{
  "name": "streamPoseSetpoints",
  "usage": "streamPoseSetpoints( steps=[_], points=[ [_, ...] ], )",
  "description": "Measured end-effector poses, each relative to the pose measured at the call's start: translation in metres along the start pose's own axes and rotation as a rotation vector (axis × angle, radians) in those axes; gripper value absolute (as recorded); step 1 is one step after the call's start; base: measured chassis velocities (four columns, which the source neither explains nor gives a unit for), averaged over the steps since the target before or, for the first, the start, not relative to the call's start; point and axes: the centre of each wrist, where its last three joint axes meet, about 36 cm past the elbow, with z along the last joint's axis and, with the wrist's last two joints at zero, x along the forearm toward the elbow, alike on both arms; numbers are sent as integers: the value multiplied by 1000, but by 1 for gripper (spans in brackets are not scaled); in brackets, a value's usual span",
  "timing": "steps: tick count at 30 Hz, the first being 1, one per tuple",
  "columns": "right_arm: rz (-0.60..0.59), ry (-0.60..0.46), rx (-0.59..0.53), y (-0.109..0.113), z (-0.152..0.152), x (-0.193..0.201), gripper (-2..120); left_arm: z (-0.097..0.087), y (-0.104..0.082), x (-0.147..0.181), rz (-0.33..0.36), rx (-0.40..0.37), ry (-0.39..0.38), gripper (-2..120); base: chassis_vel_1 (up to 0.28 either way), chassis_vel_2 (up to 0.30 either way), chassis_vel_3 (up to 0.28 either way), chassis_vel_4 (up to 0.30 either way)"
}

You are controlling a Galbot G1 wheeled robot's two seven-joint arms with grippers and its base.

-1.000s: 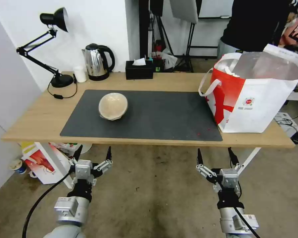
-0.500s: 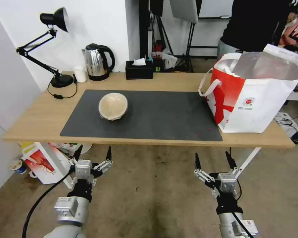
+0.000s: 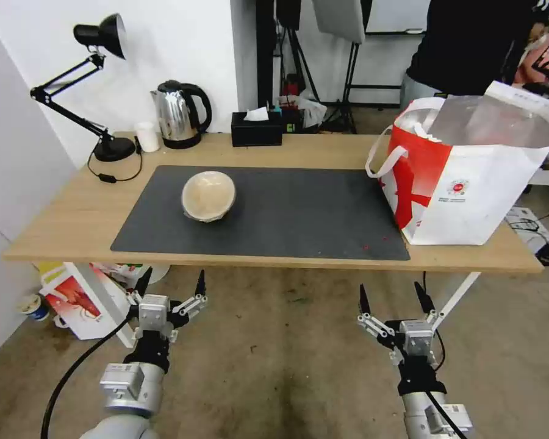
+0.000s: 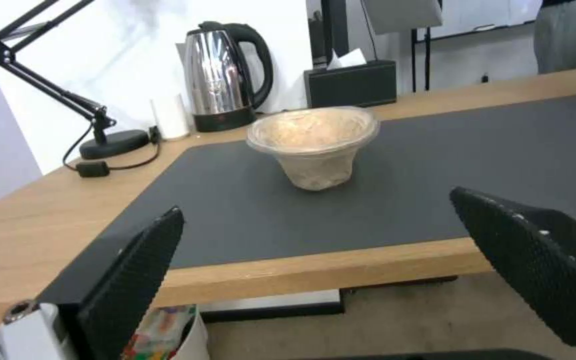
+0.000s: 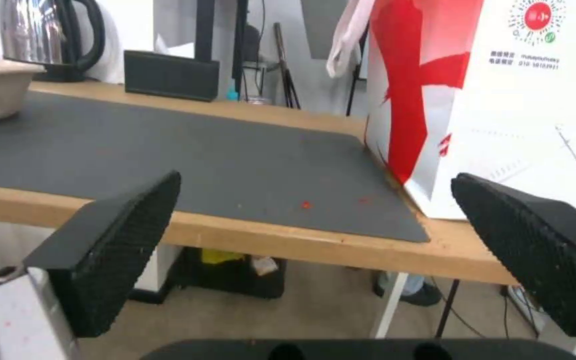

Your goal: Pick up the trash from the table and place it into the takeout bag.

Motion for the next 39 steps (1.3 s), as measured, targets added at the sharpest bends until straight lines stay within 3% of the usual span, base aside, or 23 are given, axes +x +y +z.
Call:
streamPoseSetpoints(
  steps=[39],
  points=[
    [6,3,3,-1,1,-2,100,0,0,0,0,0,0,100,0,0,0,0]
  ],
)
